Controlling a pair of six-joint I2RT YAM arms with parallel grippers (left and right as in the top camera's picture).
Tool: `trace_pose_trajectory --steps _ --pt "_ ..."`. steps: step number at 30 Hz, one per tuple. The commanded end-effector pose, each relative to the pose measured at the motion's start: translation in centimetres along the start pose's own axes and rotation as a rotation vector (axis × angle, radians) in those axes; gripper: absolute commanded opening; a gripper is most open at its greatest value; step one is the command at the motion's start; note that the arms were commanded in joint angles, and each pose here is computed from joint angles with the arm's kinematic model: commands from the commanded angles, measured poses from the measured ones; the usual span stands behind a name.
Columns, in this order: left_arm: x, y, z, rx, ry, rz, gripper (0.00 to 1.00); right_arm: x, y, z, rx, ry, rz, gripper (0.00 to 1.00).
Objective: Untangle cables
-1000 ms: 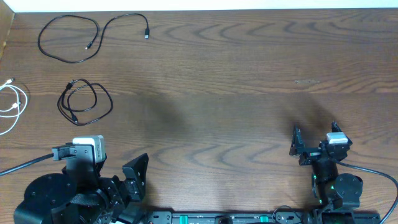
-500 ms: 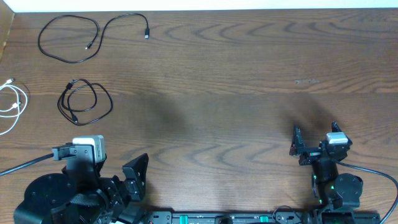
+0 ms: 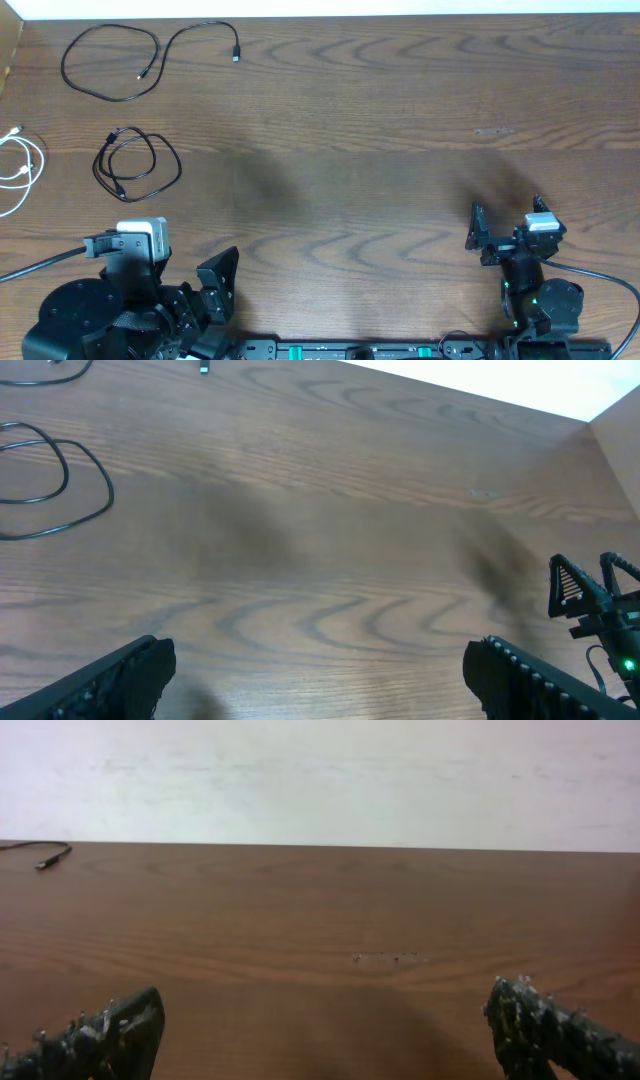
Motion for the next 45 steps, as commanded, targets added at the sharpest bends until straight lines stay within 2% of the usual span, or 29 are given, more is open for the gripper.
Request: trace_pose_trajectory --steps 1,7,12,20,32,45 --pt "-0.1 0.3 0.2 0.001 0.01 -0.019 0.97 0.0 -0.3 0.0 -0.014 -0.007 0.018 0.99" --pt "-0.4 0.7 0.4 -0.009 0.015 -0.047 0.97 0.0 -0.3 0.0 -0.014 -0.007 0.018 0.99" --pt "-1.6 1.5 1.3 -0.084 0.014 -0.092 0.97 0.0 -0.3 0.0 -0.014 -0.007 0.018 0.99" --pt "-4.8 1.0 1.9 -0.311 -0.123 -0.014 0.97 0.0 -0.3 0.0 -0.014 -0.007 0.018 0.99" --pt "-8.6 3.5 7.8 -0.273 -0.098 -0.114 0.98 0.0 -0.3 0.0 -0.014 -0.007 0.018 0.99" --pt "-13.3 5.0 9.6 -0.285 -0.137 -0.135 0.98 0.0 -0.3 0.0 -0.014 -0.007 0.018 0.99"
Point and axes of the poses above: each gripper's point midway between its finger pads, its own x axis back along the fingers, its own y axis along the line the jaws close on, z = x × y, the point moved 4 cm from there along x, back along the fingers, and after that the axes turned 13 degrees about -x, right-handed, at the moved point
